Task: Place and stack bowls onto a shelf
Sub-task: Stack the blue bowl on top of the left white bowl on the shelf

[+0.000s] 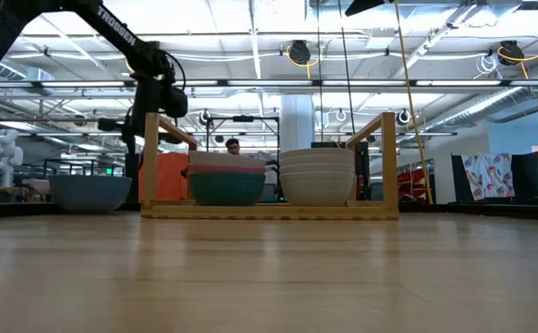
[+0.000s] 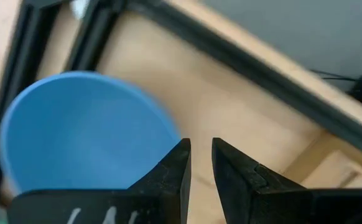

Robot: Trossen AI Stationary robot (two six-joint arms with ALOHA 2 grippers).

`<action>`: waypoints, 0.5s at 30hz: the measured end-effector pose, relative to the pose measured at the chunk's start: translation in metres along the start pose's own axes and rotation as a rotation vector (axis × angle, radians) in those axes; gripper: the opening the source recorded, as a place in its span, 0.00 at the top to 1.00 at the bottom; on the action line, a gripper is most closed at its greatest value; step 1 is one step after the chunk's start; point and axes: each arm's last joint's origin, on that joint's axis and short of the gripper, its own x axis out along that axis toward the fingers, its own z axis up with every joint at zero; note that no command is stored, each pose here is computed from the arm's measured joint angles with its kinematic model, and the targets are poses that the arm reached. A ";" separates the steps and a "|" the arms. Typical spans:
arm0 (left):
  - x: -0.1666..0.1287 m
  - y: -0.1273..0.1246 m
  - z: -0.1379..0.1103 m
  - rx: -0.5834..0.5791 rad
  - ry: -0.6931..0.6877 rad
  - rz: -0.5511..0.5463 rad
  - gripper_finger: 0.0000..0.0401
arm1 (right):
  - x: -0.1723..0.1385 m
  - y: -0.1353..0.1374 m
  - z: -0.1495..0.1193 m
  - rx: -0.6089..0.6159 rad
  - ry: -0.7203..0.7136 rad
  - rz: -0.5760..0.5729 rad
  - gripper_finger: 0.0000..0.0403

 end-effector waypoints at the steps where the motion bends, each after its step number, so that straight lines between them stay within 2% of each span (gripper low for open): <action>1: 0.000 -0.001 0.001 -0.001 -0.008 -0.014 0.82 | 0.000 0.000 0.000 0.001 -0.002 -0.002 1.00; 6: 0.002 -0.002 0.003 -0.053 -0.015 -0.025 0.82 | 0.000 -0.001 0.001 0.001 -0.007 -0.006 1.00; 11: 0.002 0.003 0.005 -0.007 -0.015 0.029 0.82 | 0.000 -0.001 0.001 0.001 -0.007 -0.006 1.00; 15: 0.002 0.006 0.002 -0.029 -0.024 0.070 0.82 | 0.000 -0.001 0.001 0.001 -0.007 -0.006 1.00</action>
